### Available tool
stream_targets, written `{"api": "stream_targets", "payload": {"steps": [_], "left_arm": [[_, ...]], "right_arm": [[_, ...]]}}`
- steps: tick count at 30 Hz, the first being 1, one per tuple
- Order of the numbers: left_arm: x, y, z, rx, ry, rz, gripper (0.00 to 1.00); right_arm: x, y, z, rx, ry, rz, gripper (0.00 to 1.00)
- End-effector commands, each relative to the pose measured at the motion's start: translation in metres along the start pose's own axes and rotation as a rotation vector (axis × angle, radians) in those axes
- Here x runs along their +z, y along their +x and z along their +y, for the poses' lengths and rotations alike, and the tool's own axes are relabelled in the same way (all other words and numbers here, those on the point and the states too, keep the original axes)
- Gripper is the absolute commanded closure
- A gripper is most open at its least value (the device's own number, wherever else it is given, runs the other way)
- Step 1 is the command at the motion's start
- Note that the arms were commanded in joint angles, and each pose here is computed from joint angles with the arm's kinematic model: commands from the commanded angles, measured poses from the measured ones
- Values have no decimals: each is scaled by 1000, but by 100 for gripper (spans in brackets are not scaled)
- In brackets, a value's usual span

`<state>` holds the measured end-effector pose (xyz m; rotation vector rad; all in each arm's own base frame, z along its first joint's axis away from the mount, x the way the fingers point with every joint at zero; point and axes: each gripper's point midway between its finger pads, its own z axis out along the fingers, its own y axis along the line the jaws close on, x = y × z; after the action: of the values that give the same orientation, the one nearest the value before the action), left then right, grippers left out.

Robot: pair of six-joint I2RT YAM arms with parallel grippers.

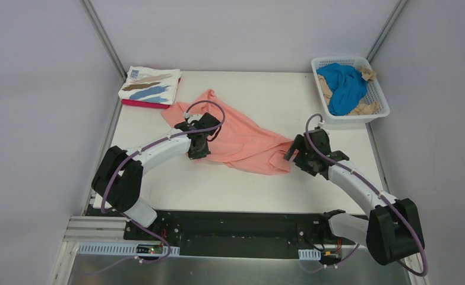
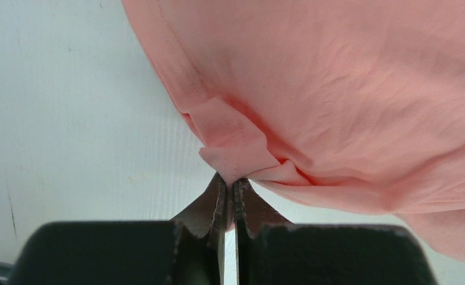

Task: Fold and stack the t-shirts
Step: Flatten out the tshirt

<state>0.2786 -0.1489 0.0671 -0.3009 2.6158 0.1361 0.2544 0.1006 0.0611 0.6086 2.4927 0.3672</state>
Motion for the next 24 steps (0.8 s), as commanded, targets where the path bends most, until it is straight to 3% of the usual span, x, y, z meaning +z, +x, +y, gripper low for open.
{"api": "stream_targets", "payload": {"steps": [1, 13, 17, 24], "left_arm": [[-8, -15, -3, -10, 16, -35, 100], [-1, -12, -4, -3, 8, -15, 100], [-1, -12, -2, -6, 5, -14, 100], [2, -13, 1, -13, -5, -12, 100]], "right_arm": [[-9, -22, 20, -32, 76, -148, 14], [16, 8, 77, -224, 145, -61, 23], [27, 12, 73, -244, 205, -38, 33], [32, 21, 49, -252, 287, -20, 42]]}}
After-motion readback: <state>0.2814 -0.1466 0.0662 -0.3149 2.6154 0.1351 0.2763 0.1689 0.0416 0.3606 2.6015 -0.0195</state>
